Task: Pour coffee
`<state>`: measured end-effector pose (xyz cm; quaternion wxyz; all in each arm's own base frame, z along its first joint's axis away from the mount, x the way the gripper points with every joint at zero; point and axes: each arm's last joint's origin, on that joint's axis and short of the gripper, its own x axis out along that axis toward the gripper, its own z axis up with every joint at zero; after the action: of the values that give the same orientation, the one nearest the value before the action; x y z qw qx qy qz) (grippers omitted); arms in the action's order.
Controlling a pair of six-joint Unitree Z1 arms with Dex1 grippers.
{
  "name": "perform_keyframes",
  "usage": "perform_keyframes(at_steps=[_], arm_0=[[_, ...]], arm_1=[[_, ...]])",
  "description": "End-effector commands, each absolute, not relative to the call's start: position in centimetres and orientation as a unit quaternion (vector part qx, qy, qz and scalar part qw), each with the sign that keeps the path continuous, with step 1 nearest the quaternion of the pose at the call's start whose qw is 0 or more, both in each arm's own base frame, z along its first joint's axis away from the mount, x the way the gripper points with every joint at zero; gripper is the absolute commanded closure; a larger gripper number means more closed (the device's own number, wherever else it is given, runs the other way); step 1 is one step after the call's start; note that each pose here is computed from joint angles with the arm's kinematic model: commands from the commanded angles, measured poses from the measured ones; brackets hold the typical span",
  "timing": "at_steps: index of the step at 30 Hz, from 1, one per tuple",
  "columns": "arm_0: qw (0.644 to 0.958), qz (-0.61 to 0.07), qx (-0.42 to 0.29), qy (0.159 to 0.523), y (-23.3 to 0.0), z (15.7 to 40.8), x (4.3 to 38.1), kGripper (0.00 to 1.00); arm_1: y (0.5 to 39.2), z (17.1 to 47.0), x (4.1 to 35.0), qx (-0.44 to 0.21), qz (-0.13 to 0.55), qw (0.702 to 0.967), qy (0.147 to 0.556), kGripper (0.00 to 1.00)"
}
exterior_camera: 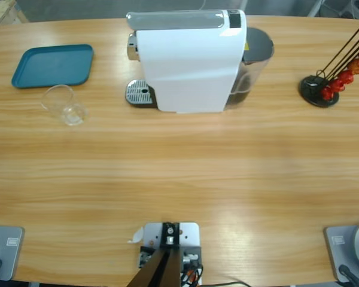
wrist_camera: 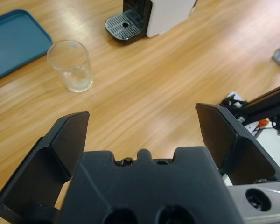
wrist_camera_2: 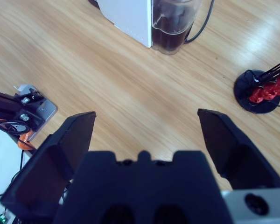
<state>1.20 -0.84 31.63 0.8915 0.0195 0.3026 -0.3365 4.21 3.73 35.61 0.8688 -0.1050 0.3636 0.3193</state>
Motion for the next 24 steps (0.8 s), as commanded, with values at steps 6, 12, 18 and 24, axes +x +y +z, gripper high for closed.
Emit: perform_keyframes(at_steps=[6, 12, 18, 24], arm_0=[[0.882, -0.31, 0.014, 0.356, -2.6, 32.2, 2.7, 0.0], [0.879, -0.31, 0.019, 0.362, -2.5, 31.3, 2.6, 0.0], [0.882, -0.295, -0.007, 0.367, -2.9, 31.3, 3.0, 0.013], [0.877, -0.257, -0.03, 0.405, -3.8, 30.4, 3.9, 0.0]], arm_1=[[3.8, 34.5, 4.2, -0.099, 0.324, 0.864, 0.373, 0.0], [4.1, 34.4, 4.5, -0.101, 0.323, 0.862, 0.378, 0.0], [4.1, 34.4, 4.6, -0.101, 0.322, 0.863, 0.376, 0.0], [4.4, 34.3, 4.9, -0.103, 0.322, 0.86, 0.383, 0.0]])
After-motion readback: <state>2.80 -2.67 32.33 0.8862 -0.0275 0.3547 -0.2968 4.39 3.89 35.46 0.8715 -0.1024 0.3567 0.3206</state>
